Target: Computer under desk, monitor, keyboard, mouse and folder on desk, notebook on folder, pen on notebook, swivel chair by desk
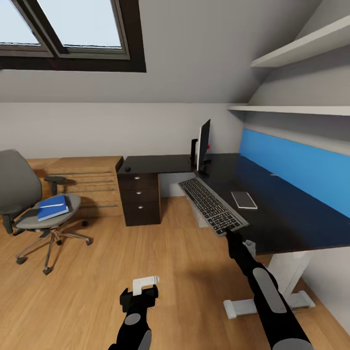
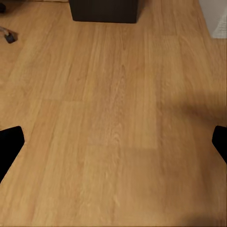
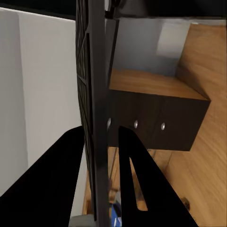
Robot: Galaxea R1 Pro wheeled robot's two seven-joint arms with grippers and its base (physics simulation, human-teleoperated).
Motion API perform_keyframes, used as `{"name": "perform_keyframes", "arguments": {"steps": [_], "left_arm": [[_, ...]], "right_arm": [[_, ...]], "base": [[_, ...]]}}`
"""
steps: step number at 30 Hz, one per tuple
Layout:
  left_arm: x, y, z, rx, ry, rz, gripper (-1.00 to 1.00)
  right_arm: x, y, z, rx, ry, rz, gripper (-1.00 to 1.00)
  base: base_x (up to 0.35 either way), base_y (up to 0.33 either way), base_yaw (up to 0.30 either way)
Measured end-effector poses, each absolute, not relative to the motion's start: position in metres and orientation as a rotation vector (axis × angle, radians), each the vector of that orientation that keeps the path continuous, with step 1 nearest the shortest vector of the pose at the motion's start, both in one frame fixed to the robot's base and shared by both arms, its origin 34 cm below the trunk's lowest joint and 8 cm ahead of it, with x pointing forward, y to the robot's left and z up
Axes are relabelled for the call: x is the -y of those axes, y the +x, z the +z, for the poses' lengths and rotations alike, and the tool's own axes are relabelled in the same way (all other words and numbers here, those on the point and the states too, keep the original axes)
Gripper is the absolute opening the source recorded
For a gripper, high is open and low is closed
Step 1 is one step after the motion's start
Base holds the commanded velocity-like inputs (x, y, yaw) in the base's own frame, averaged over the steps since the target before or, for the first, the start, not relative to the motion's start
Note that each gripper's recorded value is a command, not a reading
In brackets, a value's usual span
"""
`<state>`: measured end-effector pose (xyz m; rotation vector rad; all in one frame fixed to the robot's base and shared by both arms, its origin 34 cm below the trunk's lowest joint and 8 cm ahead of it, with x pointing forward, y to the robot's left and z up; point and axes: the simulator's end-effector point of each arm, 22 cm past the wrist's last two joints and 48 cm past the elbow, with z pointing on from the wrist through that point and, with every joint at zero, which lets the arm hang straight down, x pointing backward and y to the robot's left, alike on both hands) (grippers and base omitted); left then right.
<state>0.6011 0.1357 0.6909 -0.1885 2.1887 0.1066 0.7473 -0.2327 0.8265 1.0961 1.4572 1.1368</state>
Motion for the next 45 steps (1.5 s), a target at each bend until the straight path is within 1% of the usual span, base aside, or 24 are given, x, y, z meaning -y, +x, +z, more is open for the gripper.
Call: {"name": "perform_keyframes", "arguments": {"steps": [9, 22, 45], "left_arm": [[-0.132, 0.596, 0.683, -2.209, -0.166, 0.115, 1.0], [-0.131, 0.593, 0.68, -2.216, -0.155, 0.121, 1.0], [-0.13, 0.595, 0.709, -2.213, -0.152, 0.119, 1.0]], "right_arm": [[0.232, 0.747, 0.832, -1.451, 1.089, 1.14, -1.0], [0.229, 0.746, 0.84, -1.449, 1.07, 1.145, -1.0], [0.231, 0.748, 0.868, -1.452, 1.07, 1.142, -1.0]], "base": [[0.291, 0.163, 0.217], [0.32, 0.035, 0.213], [0.326, 0.007, 0.01]]}}
